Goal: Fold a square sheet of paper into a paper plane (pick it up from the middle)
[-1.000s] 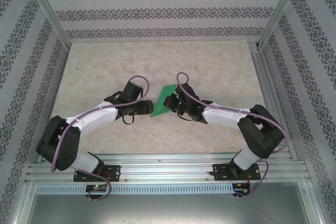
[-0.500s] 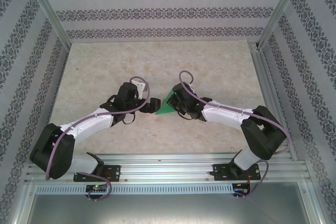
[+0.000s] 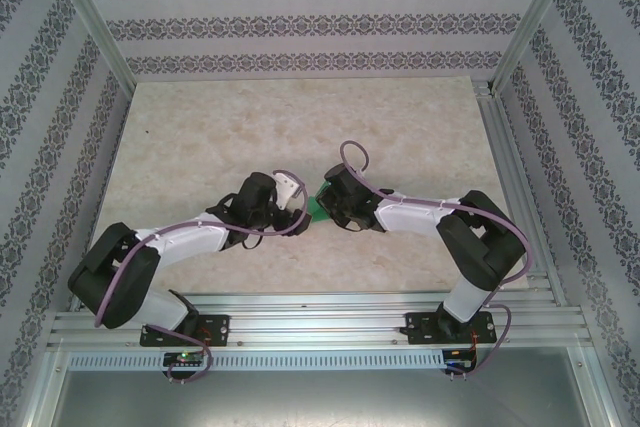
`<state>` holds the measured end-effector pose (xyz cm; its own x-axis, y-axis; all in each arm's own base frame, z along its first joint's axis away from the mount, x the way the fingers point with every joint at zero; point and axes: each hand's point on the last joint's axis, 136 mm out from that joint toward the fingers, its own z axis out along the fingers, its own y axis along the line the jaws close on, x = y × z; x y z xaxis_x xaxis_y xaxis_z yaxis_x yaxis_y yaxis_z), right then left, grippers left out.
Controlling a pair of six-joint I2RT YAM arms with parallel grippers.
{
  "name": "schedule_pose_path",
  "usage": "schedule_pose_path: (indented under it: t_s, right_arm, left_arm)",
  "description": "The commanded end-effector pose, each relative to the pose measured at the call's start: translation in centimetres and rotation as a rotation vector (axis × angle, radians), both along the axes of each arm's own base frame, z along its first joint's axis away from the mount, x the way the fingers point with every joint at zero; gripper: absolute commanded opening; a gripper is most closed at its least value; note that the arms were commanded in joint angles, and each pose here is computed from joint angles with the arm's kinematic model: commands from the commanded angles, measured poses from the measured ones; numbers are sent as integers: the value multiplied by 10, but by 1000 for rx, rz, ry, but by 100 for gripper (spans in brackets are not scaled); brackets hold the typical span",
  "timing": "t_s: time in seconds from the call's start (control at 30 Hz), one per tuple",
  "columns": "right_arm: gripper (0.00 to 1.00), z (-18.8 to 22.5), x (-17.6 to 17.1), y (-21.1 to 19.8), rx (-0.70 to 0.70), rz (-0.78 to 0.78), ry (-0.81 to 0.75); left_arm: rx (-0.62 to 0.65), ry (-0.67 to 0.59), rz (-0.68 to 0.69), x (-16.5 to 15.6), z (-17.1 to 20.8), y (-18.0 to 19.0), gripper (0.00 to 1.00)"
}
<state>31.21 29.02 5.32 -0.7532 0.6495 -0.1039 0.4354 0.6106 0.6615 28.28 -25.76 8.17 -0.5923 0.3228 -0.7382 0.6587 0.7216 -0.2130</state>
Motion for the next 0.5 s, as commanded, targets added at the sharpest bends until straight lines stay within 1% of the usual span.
schedule_pose_path:
  t_s: [0.0,0.1,0.2,0.27,0.47]
  right_arm:
    - [15,-6,-2,1,49,-25,32]
    - [13,-10,-3,-1,71,-39,52]
    - [7,-12,-3,-3,82,-52,60]
    - [5,-12,-4,-3,86,-50,62]
    - [3,-14,-5,-7,87,-61,78]
  left_arm:
    - [-44,-107,-99,4,9,-18,69]
    - [-40,-104,-125,4,-3,-22,66]
    - [-34,-118,-135,6,-7,-27,65]
    - [-37,-138,-145,7,-9,-30,65]
    - [-19,-191,-210,4,-21,-45,65]
